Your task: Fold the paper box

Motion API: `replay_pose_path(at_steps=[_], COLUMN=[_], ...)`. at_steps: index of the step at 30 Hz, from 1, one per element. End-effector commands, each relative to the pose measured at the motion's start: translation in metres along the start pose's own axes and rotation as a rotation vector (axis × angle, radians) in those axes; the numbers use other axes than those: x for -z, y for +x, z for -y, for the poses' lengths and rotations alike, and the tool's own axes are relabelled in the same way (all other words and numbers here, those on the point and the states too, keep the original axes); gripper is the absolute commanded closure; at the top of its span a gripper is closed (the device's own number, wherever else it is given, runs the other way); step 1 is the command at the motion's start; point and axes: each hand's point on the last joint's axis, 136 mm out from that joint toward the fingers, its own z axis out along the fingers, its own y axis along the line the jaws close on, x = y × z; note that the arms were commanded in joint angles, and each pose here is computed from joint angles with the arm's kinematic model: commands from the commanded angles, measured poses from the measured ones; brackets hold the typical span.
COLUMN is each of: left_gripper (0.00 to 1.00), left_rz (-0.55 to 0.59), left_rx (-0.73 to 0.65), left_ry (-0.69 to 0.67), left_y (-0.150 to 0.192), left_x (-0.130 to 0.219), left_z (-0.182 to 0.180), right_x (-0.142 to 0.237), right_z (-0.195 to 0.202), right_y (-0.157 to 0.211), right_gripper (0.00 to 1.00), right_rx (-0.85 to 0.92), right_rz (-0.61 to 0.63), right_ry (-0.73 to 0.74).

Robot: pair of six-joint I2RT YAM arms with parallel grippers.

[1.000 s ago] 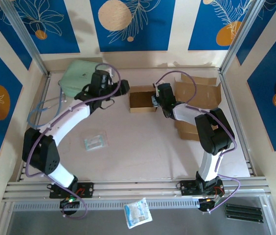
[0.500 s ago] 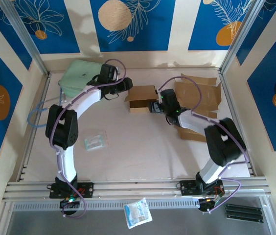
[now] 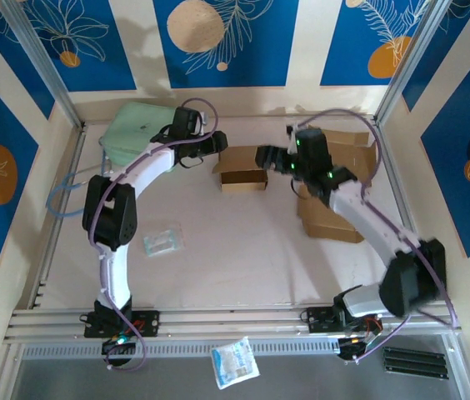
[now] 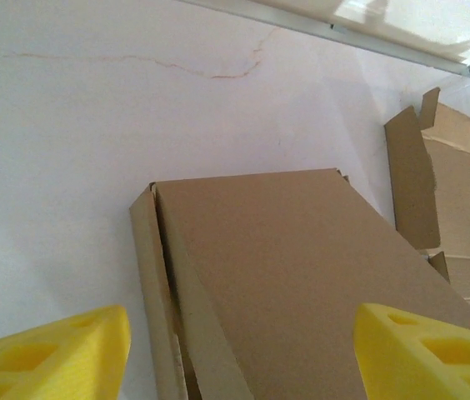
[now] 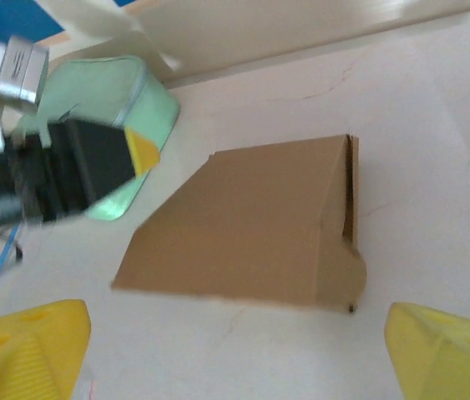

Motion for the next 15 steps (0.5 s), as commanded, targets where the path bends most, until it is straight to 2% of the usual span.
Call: replay_pose_path(at_steps=[1, 5, 9, 12, 15], left_gripper=[0.29, 0.29, 0.28, 0.29, 0.29], left_rz=[-0.060, -0.136, -0.218, -0.221, -0.191], left_rx=[-0.009, -0.009, 0.011, 0.026, 0.003], left_ry=[0.003, -0.002, -0.034, -0.036, -0.032], left_y=[0.014, 0.041, 0.083, 0.094, 0.080], left_x=[-0.010, -0.025, -0.043, -0.044, -0.033], left_z=[-0.003, -0.015, -0.040, -0.045, -0.038], right_x=[-0.037, -0.084, -0.115, -0.115, -0.103], right_z=[0.025, 0.062, 0.100, 0.105, 0.098], right_y=[0.026, 0.047, 0.097, 0.121, 0.112], right_gripper=[0.10, 0.13, 0.15, 0.17, 0.17], right_rx=[-0.099, -0.115, -0.125, -0.174, -0.175], right_rz=[-0.215, -0.307, -0.424, -0.485, -0.450], right_ry=[0.076, 0.151, 0.239, 0.242, 0.225])
